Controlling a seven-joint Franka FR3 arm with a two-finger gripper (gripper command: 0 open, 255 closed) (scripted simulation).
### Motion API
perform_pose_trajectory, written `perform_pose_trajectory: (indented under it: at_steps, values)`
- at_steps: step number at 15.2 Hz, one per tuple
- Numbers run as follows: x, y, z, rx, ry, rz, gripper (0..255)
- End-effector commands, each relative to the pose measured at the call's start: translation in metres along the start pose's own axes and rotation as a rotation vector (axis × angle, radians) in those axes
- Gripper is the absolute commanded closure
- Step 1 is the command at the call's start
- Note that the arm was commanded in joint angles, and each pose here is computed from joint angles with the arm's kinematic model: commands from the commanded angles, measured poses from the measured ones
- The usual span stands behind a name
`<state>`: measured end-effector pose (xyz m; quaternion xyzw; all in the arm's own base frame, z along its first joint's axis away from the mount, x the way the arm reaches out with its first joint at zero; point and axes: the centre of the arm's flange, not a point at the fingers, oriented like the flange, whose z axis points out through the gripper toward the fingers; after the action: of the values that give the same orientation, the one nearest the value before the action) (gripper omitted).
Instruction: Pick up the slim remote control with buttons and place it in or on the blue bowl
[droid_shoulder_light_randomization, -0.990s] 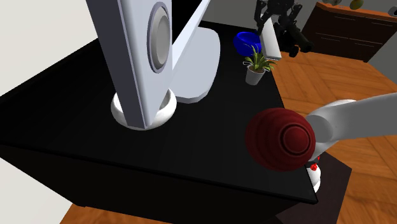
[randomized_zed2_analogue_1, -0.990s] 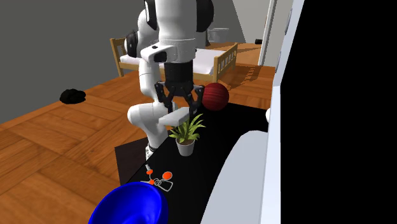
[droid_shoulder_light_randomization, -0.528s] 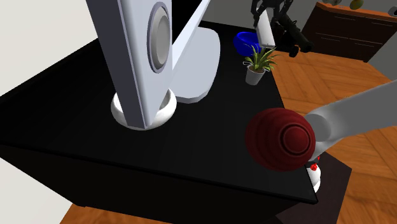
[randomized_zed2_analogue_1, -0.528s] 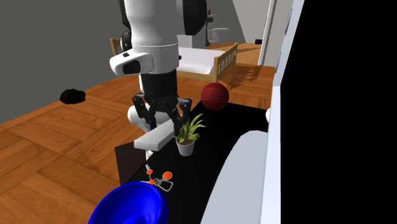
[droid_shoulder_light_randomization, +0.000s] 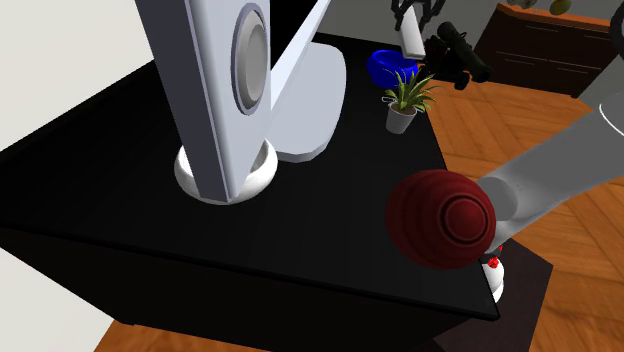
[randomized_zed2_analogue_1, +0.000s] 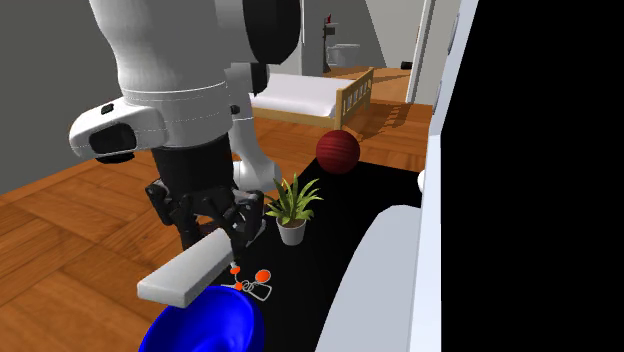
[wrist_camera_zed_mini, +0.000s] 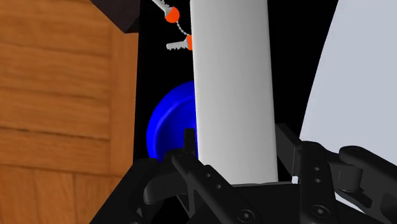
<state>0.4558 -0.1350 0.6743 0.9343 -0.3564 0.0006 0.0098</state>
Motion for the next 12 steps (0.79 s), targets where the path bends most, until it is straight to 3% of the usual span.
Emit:
perform_pose_trajectory:
  at_steps: [1, 5, 12]
  values:
    - [0.03, 0.003, 0.002, 0.0, 0.001, 0.0, 255]
    - [0.077, 0.011, 0.002, 0.0, 0.001, 0.0, 255]
    - [0.077, 0.01, 0.039, 0.0, 0.001, 0.0, 255]
